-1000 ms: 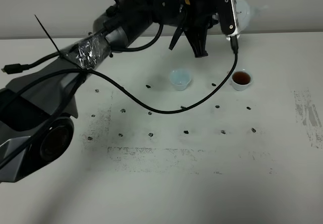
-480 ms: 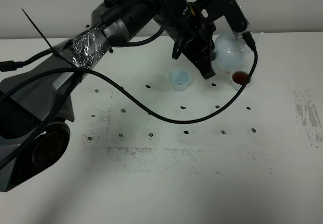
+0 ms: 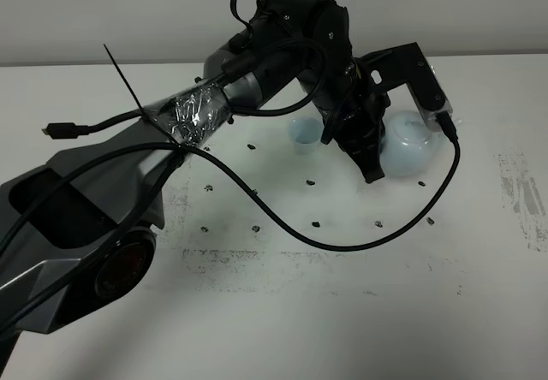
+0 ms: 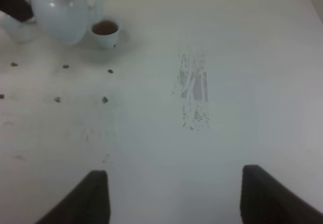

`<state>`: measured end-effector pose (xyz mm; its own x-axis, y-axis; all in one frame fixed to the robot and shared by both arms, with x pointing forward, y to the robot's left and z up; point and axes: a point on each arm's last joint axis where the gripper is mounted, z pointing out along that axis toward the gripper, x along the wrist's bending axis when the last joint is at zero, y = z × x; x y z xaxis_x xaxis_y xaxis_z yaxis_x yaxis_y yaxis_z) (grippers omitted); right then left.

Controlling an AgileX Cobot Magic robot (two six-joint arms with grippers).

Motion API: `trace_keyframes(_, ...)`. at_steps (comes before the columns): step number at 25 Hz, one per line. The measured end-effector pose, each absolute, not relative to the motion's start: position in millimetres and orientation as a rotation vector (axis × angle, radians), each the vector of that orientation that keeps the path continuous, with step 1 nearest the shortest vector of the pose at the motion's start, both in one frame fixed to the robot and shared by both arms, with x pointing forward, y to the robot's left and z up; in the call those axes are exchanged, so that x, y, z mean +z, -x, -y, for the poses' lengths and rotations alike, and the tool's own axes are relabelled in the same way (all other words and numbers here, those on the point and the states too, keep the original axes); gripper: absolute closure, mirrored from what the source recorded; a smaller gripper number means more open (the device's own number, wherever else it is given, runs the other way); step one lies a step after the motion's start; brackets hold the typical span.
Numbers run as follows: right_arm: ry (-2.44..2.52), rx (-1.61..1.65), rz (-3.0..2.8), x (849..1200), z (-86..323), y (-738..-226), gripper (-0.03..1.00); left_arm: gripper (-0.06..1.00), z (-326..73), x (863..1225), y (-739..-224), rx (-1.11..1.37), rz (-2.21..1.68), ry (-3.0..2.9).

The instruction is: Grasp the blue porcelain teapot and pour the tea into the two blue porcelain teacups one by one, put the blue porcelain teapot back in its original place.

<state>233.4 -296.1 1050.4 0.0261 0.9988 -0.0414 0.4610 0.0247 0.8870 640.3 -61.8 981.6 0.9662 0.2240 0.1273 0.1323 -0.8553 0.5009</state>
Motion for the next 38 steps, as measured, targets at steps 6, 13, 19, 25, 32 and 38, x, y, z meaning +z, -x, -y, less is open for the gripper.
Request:
trace_keyframes(6, -1.54, 0.891, -1.539, 1050.4, 296.1, -233.4, 0.39, 0.91, 65.6, 951.7, -642.1, 0.201, -0.26, -2.651)
trace_keyframes(13, -1.54, 0.891, -1.539, 1050.4, 296.1, -233.4, 0.39, 0.91, 66.5, 948.3, -641.2, 0.177, -0.264, -2.651)
trace_keyframes(19, -1.54, 0.891, -1.539, 1050.4, 296.1, -233.4, 0.39, 0.91, 68.9, 955.2, -630.6, 0.163, -0.186, -2.707)
trace_keyframes(25, -1.54, 0.891, -1.539, 1050.4, 296.1, -233.4, 0.39, 0.91, 65.1, 1022.6, -616.3, 0.276, -0.108, -2.631)
trace_keyframes(32, -1.54, 0.892, -1.539, 1050.4, 296.1, -233.4, 0.39, 0.91, 54.1, 1044.1, -613.9, 0.345, -0.161, -2.665)
trace_keyframes(38, -1.54, 0.892, -1.539, 1050.4, 296.1, -233.4, 0.39, 0.91, 43.5, 1047.0, -621.8, 0.366, -0.258, -2.666)
